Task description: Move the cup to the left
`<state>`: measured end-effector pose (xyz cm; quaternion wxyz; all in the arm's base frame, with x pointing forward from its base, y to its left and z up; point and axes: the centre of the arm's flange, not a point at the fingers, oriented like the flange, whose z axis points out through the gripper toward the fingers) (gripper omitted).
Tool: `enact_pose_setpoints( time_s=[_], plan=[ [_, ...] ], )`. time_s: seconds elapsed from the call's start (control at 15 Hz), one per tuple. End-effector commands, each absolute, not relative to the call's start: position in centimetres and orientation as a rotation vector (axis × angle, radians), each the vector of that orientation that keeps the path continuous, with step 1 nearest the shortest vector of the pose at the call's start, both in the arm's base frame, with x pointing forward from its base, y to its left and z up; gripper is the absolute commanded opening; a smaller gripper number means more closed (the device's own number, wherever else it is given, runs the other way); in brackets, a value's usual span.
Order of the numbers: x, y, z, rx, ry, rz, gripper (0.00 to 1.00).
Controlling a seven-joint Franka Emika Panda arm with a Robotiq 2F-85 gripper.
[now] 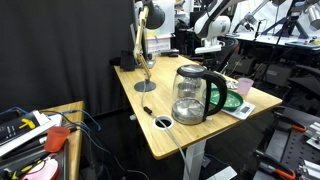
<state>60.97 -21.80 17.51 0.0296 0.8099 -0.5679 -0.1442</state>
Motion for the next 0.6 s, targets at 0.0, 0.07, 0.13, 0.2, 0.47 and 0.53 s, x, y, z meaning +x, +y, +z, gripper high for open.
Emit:
enact_pose_setpoints(
  time_s=[0.0,0.07,0.13,0.2,0.47,0.53],
  plan=[
    [61.6,-22.5,18.0,2.485,-1.782,-0.464,0.01],
    [61.6,-22.6,18.1,2.486,-1.785,-0.460,0.01],
    [61.7,-22.7,18.4,2.489,-1.788,-0.454,0.01],
    [61.7,-22.8,19.0,2.495,-1.791,-0.441,0.01],
    [62.4,-21.8,24.2,2.597,-1.776,-0.342,0.01],
    [62.5,-21.2,25.8,2.632,-1.758,-0.312,0.01]
  ],
)
